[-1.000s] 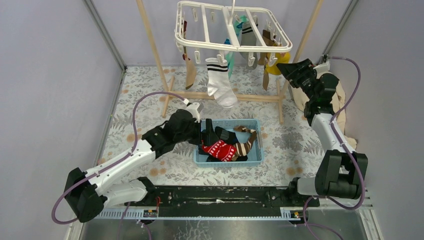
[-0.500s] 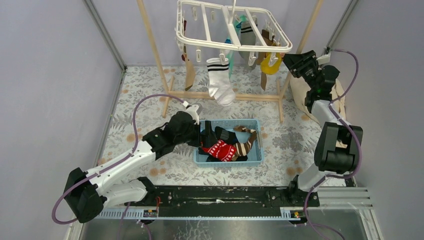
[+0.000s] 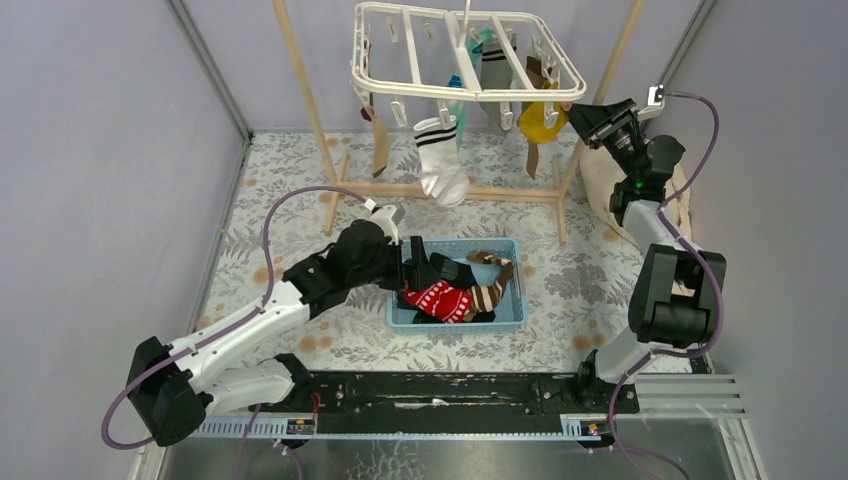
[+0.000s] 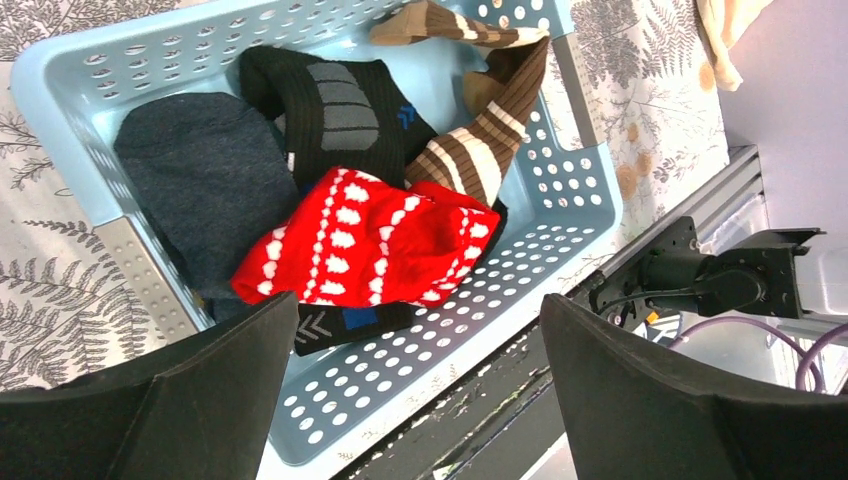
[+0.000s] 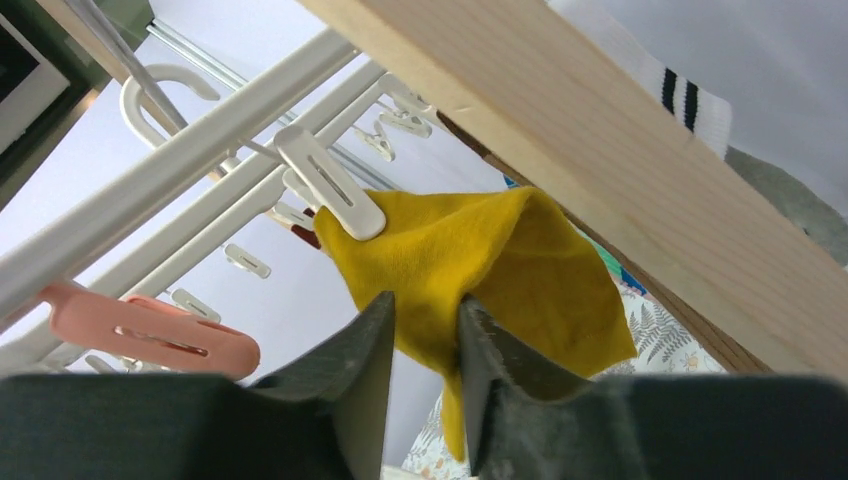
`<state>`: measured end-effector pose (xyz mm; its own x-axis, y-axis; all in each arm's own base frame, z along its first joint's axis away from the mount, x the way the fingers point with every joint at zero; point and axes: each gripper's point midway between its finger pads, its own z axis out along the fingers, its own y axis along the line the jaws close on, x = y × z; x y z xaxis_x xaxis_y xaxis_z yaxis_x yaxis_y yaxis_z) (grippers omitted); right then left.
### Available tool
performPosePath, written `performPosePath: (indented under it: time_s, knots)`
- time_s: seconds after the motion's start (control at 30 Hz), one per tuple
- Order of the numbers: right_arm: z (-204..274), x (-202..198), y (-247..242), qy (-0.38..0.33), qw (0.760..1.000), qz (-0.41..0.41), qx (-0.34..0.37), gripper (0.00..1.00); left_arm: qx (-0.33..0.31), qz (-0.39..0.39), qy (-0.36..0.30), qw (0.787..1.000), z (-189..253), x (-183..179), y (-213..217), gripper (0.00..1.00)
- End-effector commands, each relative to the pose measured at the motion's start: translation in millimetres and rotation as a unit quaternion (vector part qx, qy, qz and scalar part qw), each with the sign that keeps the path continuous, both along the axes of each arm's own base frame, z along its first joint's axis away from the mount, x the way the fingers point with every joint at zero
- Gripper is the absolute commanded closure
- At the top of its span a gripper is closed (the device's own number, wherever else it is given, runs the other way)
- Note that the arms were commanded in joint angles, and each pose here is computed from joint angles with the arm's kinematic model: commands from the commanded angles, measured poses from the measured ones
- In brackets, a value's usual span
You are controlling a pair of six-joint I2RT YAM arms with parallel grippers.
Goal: Remove the socks clipped to the hanger
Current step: Adjust the hanger on the clothesline.
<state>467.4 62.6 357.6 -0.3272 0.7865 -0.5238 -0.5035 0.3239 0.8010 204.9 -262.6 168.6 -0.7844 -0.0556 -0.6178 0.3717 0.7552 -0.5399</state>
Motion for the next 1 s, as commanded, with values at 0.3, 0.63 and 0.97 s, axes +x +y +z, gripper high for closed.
performPosePath:
  time_s: [0.3, 0.63, 0.97]
  knots:
    - [29, -59, 32, -0.041, 0.995, -0.016, -0.086, 0.84, -0.07, -0.004, -0.053, 0.996, 67, 6, -20, 0.01]
    - [40, -110, 88, -0.059, 0.974, -0.016, -0.219, 0.87, -0.104, -0.004, -0.09, 0.99, 112, 15, -31, 0.01]
    - [34, -136, 145, -0.065, 0.956, 0.029, -0.283, 0.87, -0.112, -0.007, -0.102, 0.988, 121, 18, -39, 0.01]
